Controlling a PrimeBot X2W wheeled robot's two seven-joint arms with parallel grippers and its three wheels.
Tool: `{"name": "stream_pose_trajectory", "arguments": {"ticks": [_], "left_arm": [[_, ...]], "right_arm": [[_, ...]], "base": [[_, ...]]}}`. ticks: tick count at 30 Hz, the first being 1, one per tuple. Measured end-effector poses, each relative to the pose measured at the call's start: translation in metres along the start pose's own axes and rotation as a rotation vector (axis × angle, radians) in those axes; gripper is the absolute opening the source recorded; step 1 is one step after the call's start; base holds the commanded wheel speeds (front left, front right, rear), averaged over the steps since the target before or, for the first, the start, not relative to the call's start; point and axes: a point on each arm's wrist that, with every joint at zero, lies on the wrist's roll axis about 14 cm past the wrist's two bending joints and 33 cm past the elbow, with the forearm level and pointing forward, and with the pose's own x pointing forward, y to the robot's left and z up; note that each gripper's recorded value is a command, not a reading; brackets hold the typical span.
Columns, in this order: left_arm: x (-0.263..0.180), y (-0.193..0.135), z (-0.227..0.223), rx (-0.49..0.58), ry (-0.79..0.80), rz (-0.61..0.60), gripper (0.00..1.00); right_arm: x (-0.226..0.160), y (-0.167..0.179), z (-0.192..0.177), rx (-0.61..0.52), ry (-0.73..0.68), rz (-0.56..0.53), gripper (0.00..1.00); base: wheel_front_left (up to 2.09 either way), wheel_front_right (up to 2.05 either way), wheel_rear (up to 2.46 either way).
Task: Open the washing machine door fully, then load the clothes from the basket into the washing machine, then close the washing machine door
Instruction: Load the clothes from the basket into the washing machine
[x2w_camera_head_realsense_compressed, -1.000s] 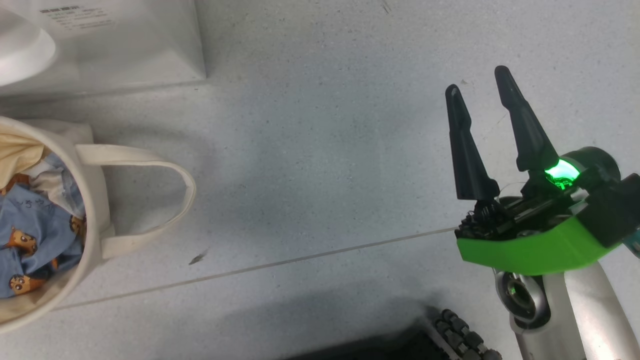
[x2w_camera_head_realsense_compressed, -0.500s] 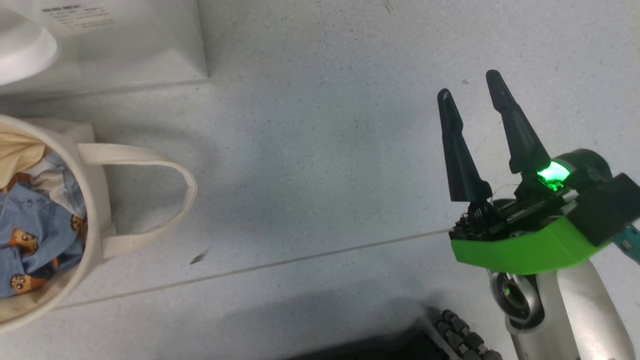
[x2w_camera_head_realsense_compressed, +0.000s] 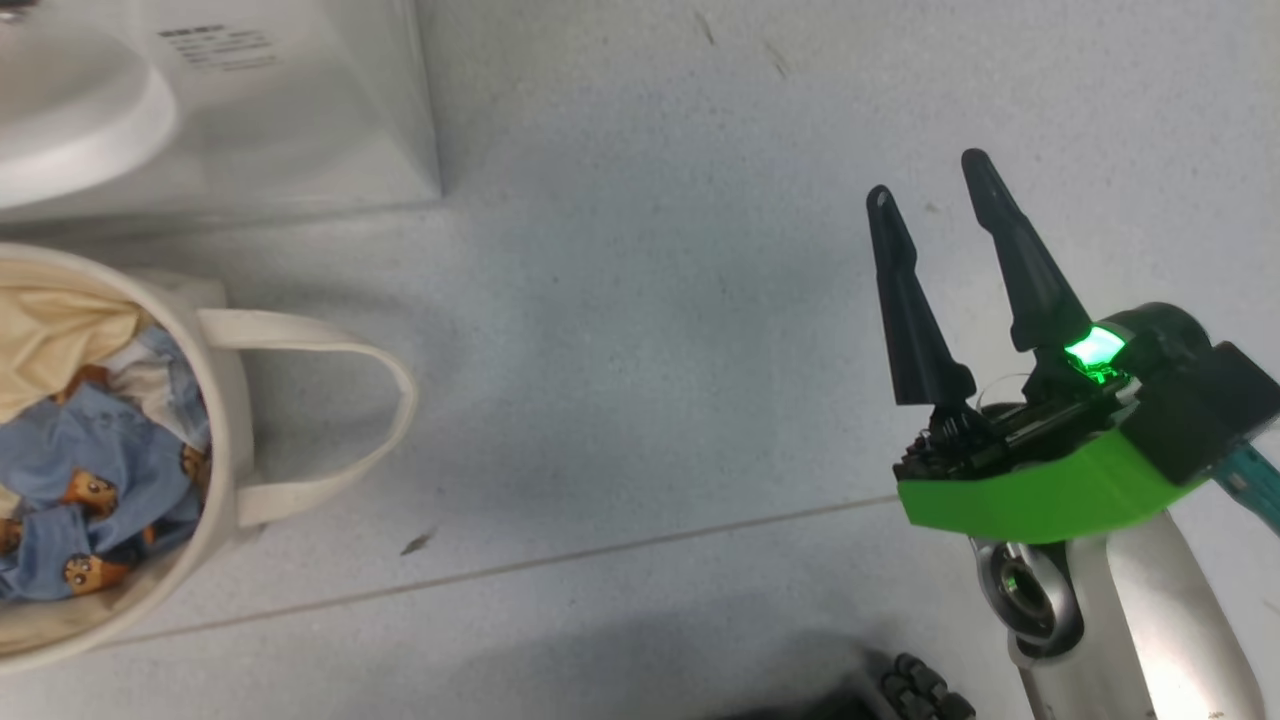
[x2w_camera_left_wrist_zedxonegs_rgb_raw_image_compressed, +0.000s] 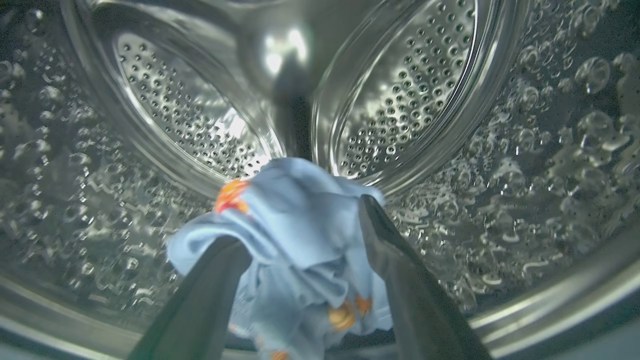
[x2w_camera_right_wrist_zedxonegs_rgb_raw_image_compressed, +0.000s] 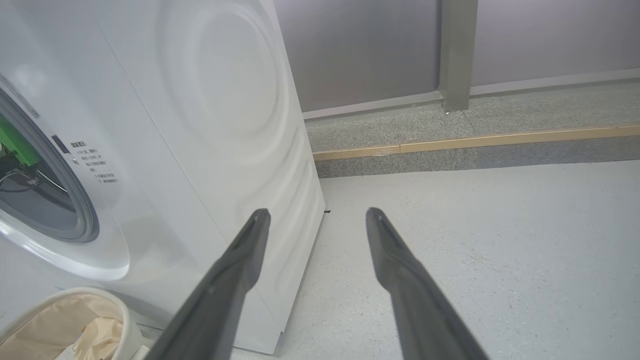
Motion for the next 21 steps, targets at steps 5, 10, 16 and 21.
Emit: {"name": "stream_pose_trajectory", "arguments": {"ticks": [5,10,16,21], "left_arm": [[-0.029,0.001,-0.010,0.001,0.069,0.004,1.00],[-0.062,0.004,-0.005,-0.007,0.104,0.018,1.00],[-0.101,-0.002,0.015,-0.041,0.088,0.022,1.00],[-0.137,0.003,0.029,-0.032,0.083,0.042,1.00]], "right_arm": [[-0.002,0.011,0.017,0.007,-0.028,0.026,1.00],[-0.007,0.021,0.036,0.012,-0.053,0.059,1.00],[-0.016,0.034,0.063,0.010,-0.094,0.101,1.00],[-0.030,0.045,0.079,0.026,-0.118,0.126,1.00]], "base": [[0.00,0.00,0.00],[0.00,0.00,0.00],[0.00,0.00,0.00],[0.00,0.00,0.00]]}}
